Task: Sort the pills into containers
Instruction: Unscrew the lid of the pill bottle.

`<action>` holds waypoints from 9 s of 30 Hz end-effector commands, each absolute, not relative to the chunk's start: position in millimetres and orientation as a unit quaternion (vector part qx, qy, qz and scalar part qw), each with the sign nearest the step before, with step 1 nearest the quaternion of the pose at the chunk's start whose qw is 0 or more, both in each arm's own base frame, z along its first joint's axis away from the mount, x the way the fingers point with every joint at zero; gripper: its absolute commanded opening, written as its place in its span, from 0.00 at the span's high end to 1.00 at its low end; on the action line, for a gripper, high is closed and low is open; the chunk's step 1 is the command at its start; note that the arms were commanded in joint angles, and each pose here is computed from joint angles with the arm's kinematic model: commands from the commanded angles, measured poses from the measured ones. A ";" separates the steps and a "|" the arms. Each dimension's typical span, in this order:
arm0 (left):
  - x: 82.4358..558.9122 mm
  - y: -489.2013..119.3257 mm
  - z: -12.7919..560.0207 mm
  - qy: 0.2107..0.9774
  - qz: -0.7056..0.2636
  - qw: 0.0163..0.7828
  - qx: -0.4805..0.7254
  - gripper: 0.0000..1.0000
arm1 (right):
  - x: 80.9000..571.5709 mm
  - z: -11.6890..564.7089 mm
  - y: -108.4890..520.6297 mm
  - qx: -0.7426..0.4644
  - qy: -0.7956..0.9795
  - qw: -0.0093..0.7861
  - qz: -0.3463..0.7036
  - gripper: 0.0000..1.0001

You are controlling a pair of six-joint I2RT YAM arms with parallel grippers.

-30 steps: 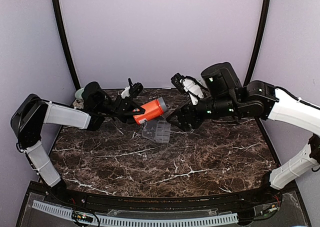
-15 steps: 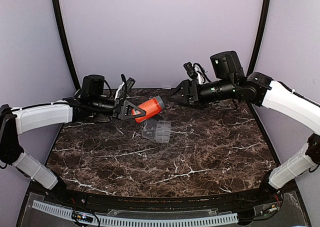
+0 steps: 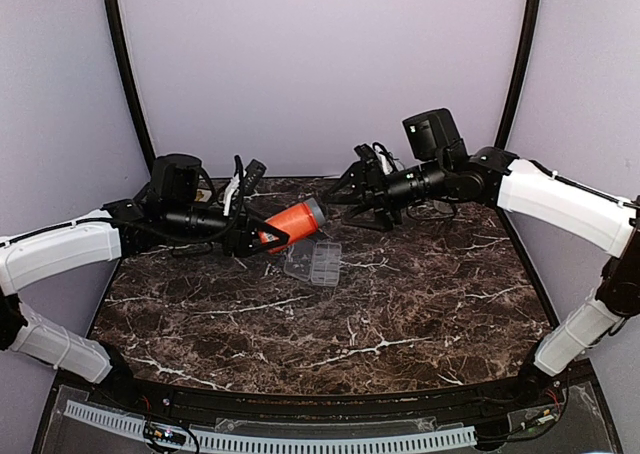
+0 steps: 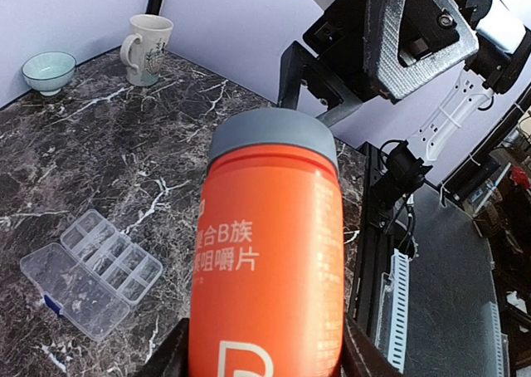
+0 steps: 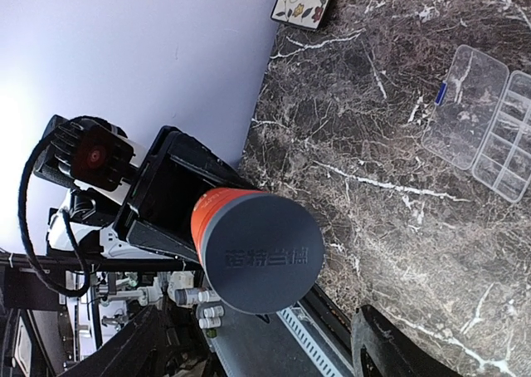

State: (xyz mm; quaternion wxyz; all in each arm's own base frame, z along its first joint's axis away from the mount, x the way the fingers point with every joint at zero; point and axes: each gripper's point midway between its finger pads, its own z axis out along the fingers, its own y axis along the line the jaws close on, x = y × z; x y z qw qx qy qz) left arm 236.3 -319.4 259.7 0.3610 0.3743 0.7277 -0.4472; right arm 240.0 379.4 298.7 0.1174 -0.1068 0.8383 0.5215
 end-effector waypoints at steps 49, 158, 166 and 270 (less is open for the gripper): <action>237.1 -343.7 269.1 0.703 -0.410 0.392 0.429 1.00 | 246.9 269.8 410.1 -0.128 0.804 0.056 0.578 0.75; 247.2 -408.9 282.9 0.616 -0.680 0.125 0.377 1.00 | 230.7 299.5 321.3 -0.322 0.791 0.310 0.418 0.25; 245.8 -400.3 279.5 0.638 -0.646 0.169 0.385 1.00 | 239.5 309.5 329.2 -0.278 0.787 0.297 0.465 0.21; 208.7 -388.2 321.9 0.587 -0.697 0.130 0.390 1.00 | 237.7 292.4 285.4 -0.291 0.800 0.371 0.372 1.00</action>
